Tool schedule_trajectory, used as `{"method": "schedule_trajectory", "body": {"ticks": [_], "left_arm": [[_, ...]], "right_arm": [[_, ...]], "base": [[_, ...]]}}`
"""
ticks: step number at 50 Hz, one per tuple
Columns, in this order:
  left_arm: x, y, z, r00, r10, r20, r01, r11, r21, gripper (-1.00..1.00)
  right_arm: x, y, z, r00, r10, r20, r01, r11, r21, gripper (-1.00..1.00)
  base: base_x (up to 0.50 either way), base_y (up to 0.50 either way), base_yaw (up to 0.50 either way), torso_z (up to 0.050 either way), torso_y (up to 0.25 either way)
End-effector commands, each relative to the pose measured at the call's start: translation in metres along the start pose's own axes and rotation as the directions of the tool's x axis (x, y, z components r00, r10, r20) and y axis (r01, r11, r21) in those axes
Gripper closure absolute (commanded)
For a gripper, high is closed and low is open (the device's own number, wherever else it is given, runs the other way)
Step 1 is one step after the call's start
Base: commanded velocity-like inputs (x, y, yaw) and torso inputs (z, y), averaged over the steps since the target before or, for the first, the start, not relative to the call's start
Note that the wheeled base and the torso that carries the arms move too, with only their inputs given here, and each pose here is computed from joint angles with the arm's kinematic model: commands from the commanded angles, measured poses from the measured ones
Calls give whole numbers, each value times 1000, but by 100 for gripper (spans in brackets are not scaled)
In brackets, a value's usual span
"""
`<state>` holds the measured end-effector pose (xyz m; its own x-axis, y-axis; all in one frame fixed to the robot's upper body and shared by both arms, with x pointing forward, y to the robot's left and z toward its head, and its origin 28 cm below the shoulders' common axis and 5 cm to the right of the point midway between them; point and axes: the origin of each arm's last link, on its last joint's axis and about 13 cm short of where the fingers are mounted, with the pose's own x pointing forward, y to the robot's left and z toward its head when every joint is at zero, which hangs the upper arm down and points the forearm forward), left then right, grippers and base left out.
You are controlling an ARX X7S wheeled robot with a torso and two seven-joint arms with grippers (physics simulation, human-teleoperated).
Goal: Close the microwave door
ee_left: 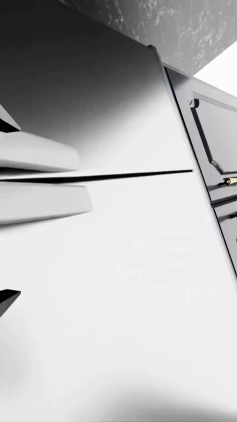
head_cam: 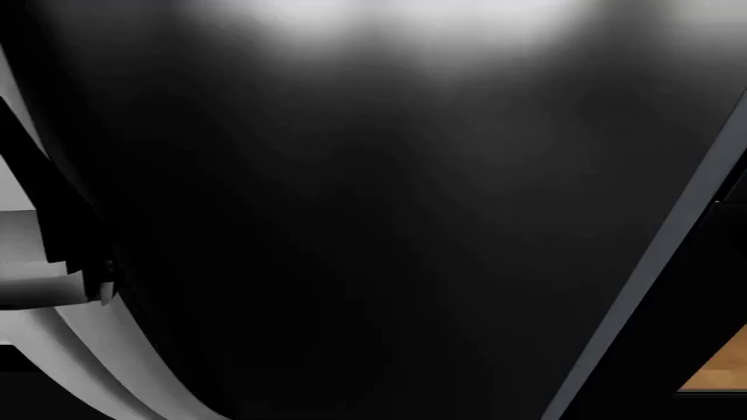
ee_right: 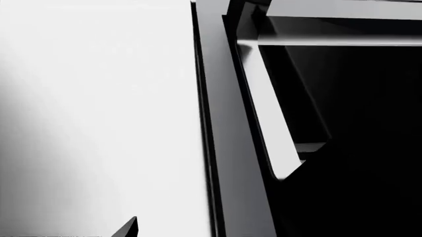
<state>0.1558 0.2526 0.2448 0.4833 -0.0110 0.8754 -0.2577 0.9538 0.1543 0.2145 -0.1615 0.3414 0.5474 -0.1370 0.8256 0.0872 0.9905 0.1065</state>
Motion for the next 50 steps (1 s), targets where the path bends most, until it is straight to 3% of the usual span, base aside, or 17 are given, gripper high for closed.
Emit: {"method": "schedule_trajectory", "body": {"ticks": [1,50], "left_arm": [[0,-1,0,1000,-3,-2,3,1000,-2,-100],[1,-2,0,1000,-1,-4,1,1000,-3,-100]], "right_arm": [[12,-7,-7,1000,-15,-26,16,1000,17,-100],[63,-16,-1,999,-12,-50,10,999,-51,-100]], "base": [[0,0,0,0,0],[0,0,0,0,0]]}}
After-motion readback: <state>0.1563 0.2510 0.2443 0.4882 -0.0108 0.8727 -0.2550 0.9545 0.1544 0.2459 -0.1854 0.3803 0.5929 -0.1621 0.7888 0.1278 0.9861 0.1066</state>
